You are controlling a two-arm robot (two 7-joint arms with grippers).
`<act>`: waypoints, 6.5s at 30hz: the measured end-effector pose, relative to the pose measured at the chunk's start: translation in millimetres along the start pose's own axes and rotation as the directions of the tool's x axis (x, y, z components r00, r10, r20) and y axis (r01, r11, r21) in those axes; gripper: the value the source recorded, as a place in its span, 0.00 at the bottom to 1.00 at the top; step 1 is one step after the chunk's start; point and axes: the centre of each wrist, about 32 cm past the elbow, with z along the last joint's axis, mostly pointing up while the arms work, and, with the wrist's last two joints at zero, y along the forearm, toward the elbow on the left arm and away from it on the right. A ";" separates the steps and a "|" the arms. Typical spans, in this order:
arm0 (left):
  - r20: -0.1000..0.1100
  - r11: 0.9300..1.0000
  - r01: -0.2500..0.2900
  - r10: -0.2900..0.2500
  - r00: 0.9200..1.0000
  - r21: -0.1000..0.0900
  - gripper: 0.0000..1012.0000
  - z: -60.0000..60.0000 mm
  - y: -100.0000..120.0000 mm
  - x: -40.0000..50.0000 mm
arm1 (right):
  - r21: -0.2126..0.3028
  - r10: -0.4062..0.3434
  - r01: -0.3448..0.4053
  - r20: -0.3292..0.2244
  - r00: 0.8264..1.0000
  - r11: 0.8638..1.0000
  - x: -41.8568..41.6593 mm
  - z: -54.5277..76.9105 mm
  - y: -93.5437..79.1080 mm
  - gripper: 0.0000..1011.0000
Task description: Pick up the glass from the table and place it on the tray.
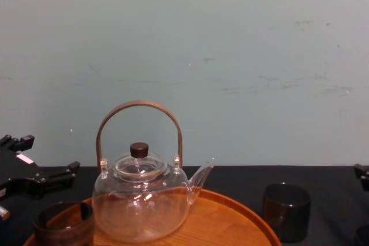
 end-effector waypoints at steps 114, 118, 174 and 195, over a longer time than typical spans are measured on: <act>0.000 1.000 0.000 0.000 1.000 0.000 0.99 0.0 0.0 0.0 | -0.143 0.338 -0.346 -0.077 0.938 0.927 22.1 16.7 -106.1 0.99; 0.000 1.000 0.000 0.000 1.000 0.000 0.99 0.0 0.0 0.0 | -0.157 0.339 -0.351 -0.103 0.935 0.923 20.7 16.2 -103.2 0.99; 0.000 1.000 0.000 0.000 1.000 0.000 0.99 0.0 0.0 0.0 | -0.250 0.328 -0.373 -0.204 0.922 0.893 15.0 17.4 -46.3 0.99; 0.000 1.000 0.000 0.000 1.000 0.000 0.99 0.0 0.0 0.0 | -0.252 0.327 -0.371 -0.200 0.924 0.894 14.8 17.9 -45.9 0.90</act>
